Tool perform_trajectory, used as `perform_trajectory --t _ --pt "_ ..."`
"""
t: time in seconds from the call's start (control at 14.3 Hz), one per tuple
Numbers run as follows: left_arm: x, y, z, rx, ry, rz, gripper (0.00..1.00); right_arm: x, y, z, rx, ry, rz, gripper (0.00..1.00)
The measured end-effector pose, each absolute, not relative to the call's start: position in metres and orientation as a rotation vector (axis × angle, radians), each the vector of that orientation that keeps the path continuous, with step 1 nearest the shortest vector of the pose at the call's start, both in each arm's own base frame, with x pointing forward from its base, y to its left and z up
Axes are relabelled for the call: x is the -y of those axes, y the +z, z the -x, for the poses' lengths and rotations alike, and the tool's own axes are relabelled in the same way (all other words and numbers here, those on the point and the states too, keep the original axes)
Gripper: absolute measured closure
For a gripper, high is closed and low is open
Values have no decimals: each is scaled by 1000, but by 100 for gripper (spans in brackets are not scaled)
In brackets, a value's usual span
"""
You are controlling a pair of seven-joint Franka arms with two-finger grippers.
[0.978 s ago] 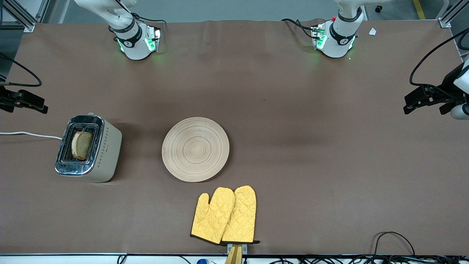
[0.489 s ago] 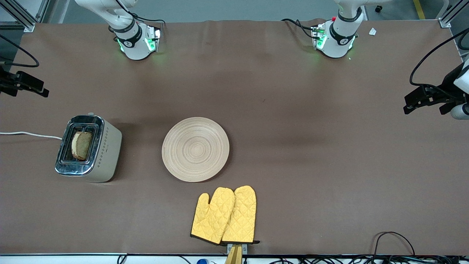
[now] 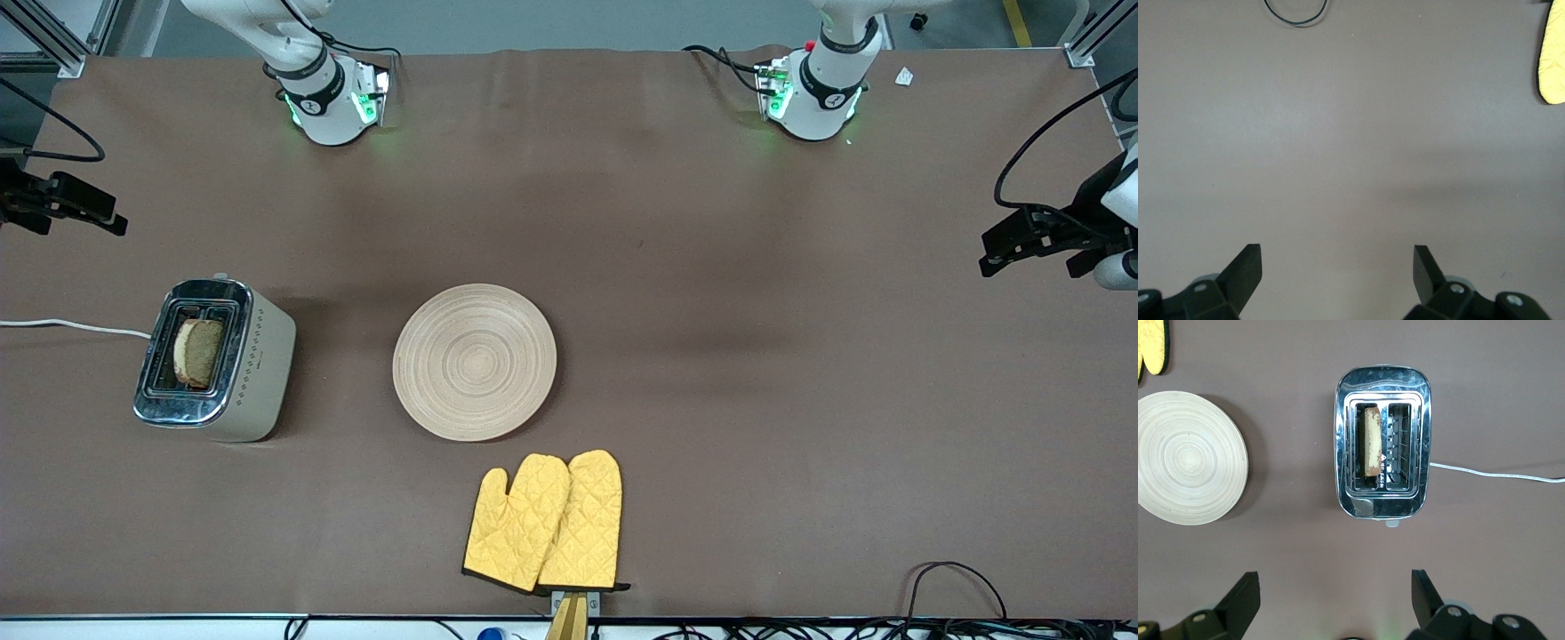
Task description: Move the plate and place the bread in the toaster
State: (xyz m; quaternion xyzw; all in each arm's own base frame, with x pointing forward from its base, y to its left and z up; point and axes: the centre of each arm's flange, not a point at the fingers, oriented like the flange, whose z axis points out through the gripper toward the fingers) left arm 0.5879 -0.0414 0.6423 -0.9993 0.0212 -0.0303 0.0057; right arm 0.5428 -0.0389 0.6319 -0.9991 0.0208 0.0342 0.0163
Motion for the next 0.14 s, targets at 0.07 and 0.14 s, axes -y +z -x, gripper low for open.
perform_trajectory --t 0.07,0.14 --pt "41 642 -588 -66 -95 3128 0 39 632 -543 -65 106 3106 0" --pt "41 642 -588 -66 -95 3128 0 39 632 -543 -65 106 3106 0"
